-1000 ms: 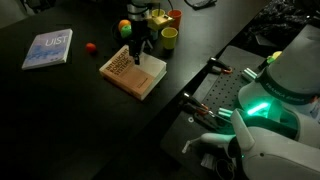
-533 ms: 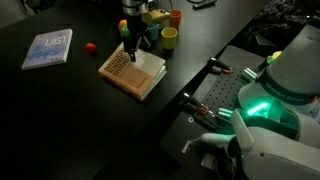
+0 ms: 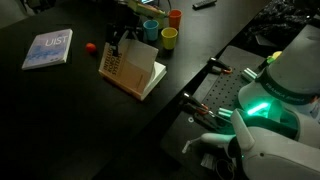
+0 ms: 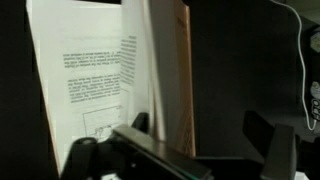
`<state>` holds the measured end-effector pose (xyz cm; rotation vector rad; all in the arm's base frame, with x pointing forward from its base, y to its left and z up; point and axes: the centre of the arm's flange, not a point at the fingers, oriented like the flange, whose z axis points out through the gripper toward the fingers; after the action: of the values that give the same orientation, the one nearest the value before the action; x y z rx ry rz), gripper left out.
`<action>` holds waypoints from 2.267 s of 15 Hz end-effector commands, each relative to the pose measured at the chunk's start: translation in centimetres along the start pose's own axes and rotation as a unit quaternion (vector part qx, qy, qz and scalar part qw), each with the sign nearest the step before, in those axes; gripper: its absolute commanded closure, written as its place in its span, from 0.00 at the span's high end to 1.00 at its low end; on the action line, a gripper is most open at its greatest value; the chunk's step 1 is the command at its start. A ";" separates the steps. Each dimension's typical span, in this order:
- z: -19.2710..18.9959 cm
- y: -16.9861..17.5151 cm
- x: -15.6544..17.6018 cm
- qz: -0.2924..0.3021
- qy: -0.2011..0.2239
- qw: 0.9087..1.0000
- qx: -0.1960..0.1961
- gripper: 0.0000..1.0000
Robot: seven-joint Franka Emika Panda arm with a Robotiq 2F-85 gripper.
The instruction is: Open the book
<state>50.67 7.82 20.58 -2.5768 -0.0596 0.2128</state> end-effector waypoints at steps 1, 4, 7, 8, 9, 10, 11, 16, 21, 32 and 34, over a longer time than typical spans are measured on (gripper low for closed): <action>-1.5 -4.0 -0.2 -0.026 0.007 0.999 0.018 1.00; -2.8 -7.5 -0.3 -0.066 0.014 0.998 -0.005 1.00; -3.5 -11.0 -0.6 -0.108 0.021 0.994 -0.022 1.00; -3.6 -12.0 -0.7 -0.118 0.021 0.993 -0.022 1.00; -3.6 -12.9 -0.9 -0.124 0.022 0.992 -0.021 1.00; -3.5 -13.7 -1.0 -0.130 0.019 0.991 -0.015 1.00; -3.3 -14.3 -1.2 -0.137 0.019 0.990 -0.011 1.00; 0.9 -16.1 -2.8 -0.155 -0.001 0.987 0.048 1.00; 5.4 -17.1 -4.6 -0.182 -0.030 0.980 0.071 1.00; 0.8 -2.3 -3.3 -0.072 -0.021 0.990 -0.122 1.00; 0.5 0.2 -3.5 -0.048 -0.019 0.991 -0.125 1.00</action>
<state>47.49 9.94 20.80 -2.7643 -0.3264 0.2321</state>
